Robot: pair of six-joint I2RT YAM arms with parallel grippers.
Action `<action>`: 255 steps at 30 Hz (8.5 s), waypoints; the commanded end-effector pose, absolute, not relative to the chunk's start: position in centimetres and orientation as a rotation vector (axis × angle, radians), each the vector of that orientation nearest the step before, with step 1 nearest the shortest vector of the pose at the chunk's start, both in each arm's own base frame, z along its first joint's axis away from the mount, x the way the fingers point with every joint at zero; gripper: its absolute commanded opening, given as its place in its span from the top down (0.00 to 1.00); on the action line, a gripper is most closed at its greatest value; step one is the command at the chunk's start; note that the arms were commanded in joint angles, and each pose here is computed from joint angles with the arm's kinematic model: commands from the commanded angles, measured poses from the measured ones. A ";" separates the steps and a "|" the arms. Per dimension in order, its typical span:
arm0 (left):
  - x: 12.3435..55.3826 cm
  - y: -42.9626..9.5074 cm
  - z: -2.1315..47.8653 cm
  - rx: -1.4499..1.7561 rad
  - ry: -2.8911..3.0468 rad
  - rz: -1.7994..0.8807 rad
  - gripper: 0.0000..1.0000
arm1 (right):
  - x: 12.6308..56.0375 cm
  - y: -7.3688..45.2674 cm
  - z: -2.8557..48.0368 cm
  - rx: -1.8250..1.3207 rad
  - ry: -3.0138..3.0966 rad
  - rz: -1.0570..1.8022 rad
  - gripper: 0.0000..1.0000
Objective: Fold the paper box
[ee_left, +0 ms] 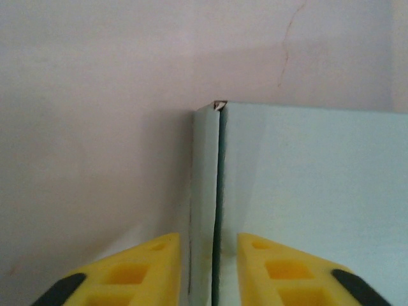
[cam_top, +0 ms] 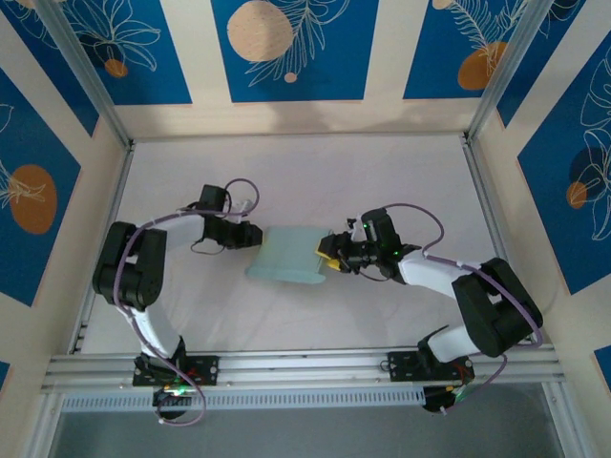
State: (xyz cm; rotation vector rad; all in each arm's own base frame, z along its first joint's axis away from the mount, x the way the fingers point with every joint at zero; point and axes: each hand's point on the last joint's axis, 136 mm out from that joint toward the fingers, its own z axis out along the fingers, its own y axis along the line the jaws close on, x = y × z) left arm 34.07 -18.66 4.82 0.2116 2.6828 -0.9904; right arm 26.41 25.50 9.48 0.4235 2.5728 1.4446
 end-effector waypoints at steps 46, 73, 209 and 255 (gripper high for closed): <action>27.7 -30.1 20.1 1.319 1.053 0.515 0.36 | 25.4 19.9 18.0 0.762 2.368 1.764 0.65; 26.8 -29.6 20.1 1.524 1.098 0.514 0.65 | 24.2 17.6 19.5 0.699 2.402 1.543 0.21; 32.8 -23.3 21.3 1.227 1.785 -0.755 0.42 | 27.7 17.9 16.0 -1.259 2.298 0.214 1.00; 26.3 -19.5 18.2 1.138 2.104 -0.785 0.55 | 32.4 20.2 17.4 -1.411 1.991 0.046 1.00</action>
